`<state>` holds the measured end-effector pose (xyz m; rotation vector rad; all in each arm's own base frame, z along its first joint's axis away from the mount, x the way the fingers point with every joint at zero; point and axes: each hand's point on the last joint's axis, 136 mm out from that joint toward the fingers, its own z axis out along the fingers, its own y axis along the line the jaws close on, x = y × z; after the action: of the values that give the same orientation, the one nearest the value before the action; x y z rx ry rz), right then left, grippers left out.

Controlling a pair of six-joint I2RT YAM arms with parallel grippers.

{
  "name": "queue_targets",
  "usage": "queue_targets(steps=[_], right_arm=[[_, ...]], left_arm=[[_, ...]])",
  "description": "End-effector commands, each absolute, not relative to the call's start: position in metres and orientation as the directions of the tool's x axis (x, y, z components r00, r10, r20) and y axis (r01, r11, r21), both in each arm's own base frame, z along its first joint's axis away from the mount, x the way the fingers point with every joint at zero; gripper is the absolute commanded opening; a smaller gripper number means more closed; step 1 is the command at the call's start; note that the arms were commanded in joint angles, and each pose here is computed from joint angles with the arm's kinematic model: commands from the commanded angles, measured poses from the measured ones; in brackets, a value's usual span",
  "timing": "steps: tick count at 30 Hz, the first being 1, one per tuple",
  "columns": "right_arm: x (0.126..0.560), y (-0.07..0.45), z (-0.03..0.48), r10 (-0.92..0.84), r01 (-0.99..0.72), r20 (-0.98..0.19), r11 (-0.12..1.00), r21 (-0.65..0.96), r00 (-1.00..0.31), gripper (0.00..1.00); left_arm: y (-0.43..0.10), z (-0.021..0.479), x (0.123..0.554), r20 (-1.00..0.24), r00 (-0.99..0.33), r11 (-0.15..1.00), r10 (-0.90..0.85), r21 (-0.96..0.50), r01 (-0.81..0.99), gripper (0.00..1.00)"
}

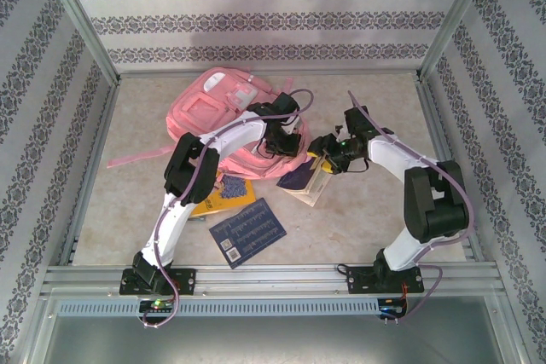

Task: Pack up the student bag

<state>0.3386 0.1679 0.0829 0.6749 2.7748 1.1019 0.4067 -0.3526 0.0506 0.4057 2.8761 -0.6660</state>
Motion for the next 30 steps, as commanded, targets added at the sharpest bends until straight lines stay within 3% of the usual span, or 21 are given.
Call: queue_targets(steps=[1, 6, 10, 12, 15, 19, 26, 30], right_arm=[[0.339, 0.17, 0.065, 0.436, 0.384, 0.091, 0.653, 0.652, -0.895, 0.52], [0.335, 0.157, 0.061, 0.481, 0.41, 0.054, 0.677, 0.612, -0.875, 0.26], [0.327, 0.139, 0.078, 0.498, 0.399, -0.021, 0.718, 0.571, -0.867, 0.13], [0.323, 0.13, 0.091, 0.509, 0.392, -0.059, 0.727, 0.564, -0.859, 0.08], [0.319, 0.121, 0.113, 0.524, 0.38, -0.11, 0.731, 0.566, -0.845, 0.06], [0.314, 0.112, 0.152, 0.528, 0.348, -0.188, 0.748, 0.566, -0.828, 0.05], [0.313, 0.136, 0.244, 0.473, 0.179, -0.324, 0.748, 0.639, -0.819, 0.06], [0.31, 0.172, 0.301, 0.419, 0.008, -0.355, 0.656, 0.755, -0.835, 0.07]], left_arm=[[-0.351, 0.037, 0.372, -0.091, -0.962, 0.864, 0.256, -0.426, 0.27, 0.0], [-0.345, 0.055, 0.378, -0.125, -0.965, 0.867, 0.231, -0.424, 0.263, 0.0], [-0.335, 0.073, 0.39, -0.156, -0.97, 0.872, 0.186, -0.428, 0.236, 0.0], [-0.334, 0.085, 0.392, -0.173, -0.97, 0.867, 0.17, -0.442, 0.231, 0.12], [-0.337, 0.112, 0.392, -0.207, -0.966, 0.846, 0.157, -0.477, 0.239, 0.34], [-0.334, 0.156, 0.389, -0.268, -0.956, 0.821, 0.117, -0.515, 0.245, 0.54], [-0.323, 0.223, 0.382, -0.329, -0.944, 0.743, 0.014, -0.628, 0.23, 0.78], [-0.32, 0.248, 0.377, -0.307, -0.951, 0.645, -0.03, -0.733, 0.216, 0.82]])
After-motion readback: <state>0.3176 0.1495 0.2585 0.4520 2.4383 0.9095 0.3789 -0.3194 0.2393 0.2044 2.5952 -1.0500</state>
